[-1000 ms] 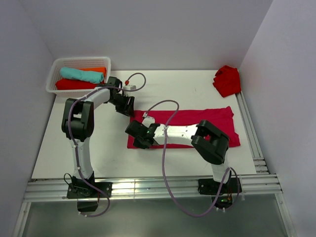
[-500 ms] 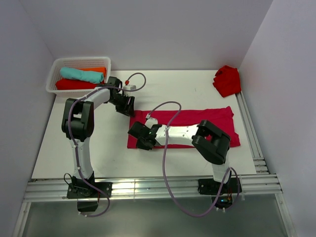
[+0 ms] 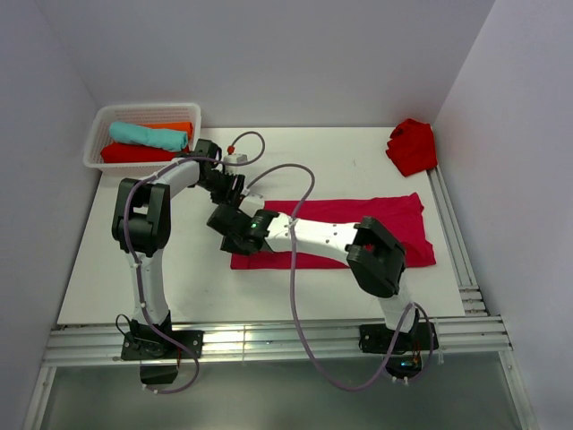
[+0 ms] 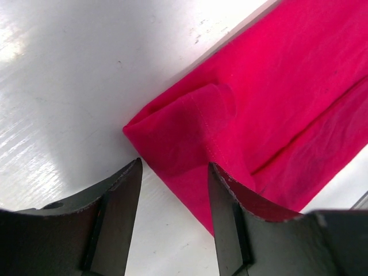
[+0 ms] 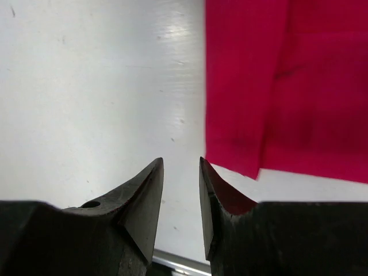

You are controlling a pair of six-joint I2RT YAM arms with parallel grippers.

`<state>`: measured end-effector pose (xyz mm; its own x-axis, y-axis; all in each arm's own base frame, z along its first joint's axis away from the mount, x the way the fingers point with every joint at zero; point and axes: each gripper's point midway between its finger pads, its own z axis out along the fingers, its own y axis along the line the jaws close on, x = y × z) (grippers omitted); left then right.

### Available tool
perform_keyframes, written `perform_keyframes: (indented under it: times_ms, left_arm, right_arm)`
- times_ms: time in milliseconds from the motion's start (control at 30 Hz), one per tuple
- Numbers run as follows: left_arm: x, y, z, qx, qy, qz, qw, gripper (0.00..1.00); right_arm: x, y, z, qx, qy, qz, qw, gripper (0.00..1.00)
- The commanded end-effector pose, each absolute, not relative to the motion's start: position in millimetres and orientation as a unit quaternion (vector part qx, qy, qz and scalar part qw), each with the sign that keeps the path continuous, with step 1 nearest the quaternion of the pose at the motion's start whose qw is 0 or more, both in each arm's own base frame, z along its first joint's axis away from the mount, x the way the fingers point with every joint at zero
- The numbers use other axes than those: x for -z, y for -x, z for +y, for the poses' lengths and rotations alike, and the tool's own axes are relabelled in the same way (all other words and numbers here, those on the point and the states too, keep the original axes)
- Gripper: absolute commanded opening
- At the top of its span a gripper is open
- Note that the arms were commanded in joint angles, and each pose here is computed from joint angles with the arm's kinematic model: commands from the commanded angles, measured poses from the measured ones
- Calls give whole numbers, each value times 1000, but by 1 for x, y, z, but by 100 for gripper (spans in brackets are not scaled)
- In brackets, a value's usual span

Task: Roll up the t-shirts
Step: Roll the tshirt

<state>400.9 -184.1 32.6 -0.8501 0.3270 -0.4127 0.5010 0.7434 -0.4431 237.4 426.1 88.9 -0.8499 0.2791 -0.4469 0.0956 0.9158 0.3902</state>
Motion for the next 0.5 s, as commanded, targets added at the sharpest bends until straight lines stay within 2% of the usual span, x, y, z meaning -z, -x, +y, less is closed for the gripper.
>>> perform_keyframes:
  times_ms: [0,267,433,467]
  left_arm:
    - [-38,-400,-195,310,-226,910,158,54]
    - [-29,-393,-198,324,-221,909,142,47]
    - [-22,-393,-194,308,-220,914,143,39]
    - [-21,-393,-193,308,-218,915,142,35]
  right_arm:
    - [-68,-241,427,-134,-81,953,260,39]
    - [-47,-253,444,-98,-70,959,256,42]
    - [-42,-245,433,-70,-70,960,262,43]
    - [-42,-245,432,-71,-72,959,263,43]
